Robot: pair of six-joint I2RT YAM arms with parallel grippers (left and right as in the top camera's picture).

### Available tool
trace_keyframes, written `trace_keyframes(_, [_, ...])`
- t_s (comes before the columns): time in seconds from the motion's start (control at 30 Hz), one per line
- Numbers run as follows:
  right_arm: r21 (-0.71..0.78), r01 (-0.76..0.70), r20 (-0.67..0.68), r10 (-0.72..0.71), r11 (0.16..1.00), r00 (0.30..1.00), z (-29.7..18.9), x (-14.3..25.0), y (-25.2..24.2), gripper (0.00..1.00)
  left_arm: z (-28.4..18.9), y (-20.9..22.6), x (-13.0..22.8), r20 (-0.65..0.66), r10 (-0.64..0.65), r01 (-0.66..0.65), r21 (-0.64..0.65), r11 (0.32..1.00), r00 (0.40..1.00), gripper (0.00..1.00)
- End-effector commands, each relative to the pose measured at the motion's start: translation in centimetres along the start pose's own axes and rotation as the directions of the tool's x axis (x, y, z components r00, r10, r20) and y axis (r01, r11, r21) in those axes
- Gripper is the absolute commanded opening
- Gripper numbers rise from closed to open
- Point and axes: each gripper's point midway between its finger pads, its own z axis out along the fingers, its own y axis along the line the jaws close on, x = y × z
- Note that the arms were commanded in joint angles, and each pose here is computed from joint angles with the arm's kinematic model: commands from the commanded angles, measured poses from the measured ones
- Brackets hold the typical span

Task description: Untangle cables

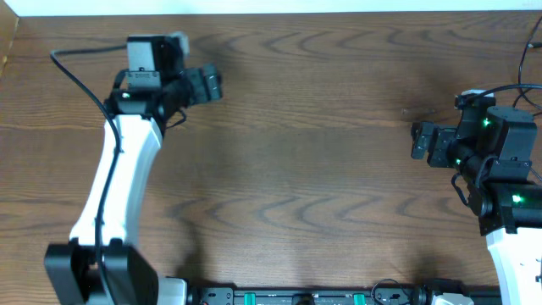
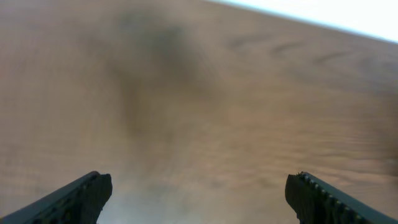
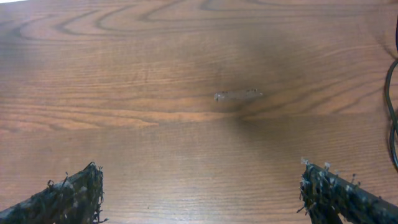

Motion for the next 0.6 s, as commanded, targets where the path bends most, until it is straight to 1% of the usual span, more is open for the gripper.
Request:
trace_keyframes(0.0, [0.005,-0.006,0.004,0.006,1.0,1.0,-0.1,-0.1,0.1,0.99,-2.3,-3.9,-2.1,0.12,0.216,-0.223,0.045,0.974,0.969,0.94])
trace_keyframes(0.1, [0.005,-0.006,0.003,0.006,1.0,1.0,-0.1,-0.1,0.1,0.99,-4.3,-6.7,-3.4,0.222,0.307,-0.328,0.067,0.942,0.926,0.94])
trace_keyframes(0.2, [0.005,-0.006,0.004,0.006,1.0,1.0,-0.1,-0.1,0.1,0.99,-6.0,-7.8,-3.9,0.297,0.324,-0.354,0.053,0.934,0.898,0.94])
trace_keyframes(0.27, [0.005,-0.006,0.003,0.006,1.0,1.0,-0.1,-0.1,0.1,0.99,-7.4,-8.1,-3.8,0.373,0.326,-0.369,0.047,0.928,0.869,0.94])
trace_keyframes(0.43, [0.005,-0.006,0.003,0.006,1.0,1.0,-0.1,-0.1,0.1,0.99,-9.7,-7.8,-1.9,0.495,0.322,-0.389,0.036,0.921,0.807,0.94])
trace_keyframes(0.57, [0.005,-0.006,0.004,0.006,1.0,1.0,-0.1,-0.1,0.1,0.99,-11.7,-7.5,0.0,0.611,0.31,-0.411,0.027,0.911,0.728,0.94])
